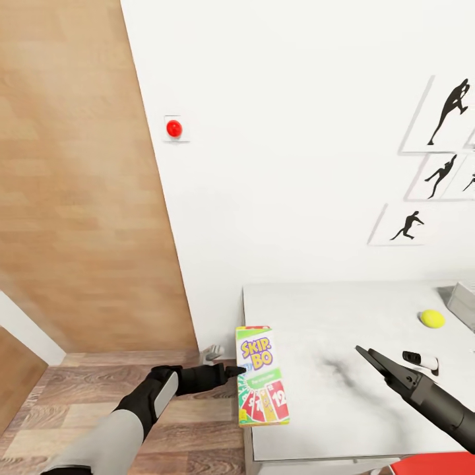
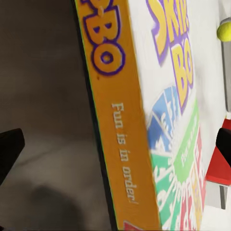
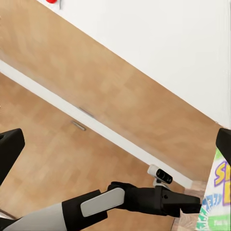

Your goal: Put all the toys in the child's room - the three board games (two on the bed and one on the table), the two jigsaw puzzles on the table, and the tennis ball on the table - inside the toy box on the table in the child's room.

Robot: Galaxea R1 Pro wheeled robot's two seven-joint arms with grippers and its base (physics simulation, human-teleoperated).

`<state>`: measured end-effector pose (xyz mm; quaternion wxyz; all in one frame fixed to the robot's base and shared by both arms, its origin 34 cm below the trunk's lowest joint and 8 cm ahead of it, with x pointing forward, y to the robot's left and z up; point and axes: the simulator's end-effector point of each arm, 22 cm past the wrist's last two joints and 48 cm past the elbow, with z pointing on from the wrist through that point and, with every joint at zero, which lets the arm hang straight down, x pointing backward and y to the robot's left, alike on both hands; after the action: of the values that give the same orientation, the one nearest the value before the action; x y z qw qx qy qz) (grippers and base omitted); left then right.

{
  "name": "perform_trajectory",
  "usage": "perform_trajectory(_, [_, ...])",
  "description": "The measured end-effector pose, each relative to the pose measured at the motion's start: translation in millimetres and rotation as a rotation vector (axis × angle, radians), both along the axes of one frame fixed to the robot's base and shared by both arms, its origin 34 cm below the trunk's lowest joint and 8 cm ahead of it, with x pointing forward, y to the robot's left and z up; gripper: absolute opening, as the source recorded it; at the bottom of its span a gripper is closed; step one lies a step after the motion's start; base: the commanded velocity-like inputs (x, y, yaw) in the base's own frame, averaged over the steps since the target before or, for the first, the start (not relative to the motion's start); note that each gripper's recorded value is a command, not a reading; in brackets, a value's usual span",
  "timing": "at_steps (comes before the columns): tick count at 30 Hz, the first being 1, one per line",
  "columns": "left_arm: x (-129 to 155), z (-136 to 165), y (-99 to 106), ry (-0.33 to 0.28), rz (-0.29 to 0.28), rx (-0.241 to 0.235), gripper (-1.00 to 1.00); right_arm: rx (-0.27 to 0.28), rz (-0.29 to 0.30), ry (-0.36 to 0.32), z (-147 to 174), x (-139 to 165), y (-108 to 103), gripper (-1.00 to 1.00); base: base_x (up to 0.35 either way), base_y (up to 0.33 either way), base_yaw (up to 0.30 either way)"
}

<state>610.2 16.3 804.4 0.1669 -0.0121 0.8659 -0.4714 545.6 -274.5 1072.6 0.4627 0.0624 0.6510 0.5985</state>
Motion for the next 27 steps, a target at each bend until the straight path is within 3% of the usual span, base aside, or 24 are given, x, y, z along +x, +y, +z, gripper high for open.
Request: perform_trajectory(27, [-0.2, 1.2, -2.8, -0.001, -0.001, -0.005, 1.0, 0.001, 0.002, 0.0, 0.0, -0.3, 0.6, 1.0, 0.0, -0.035, 0.0])
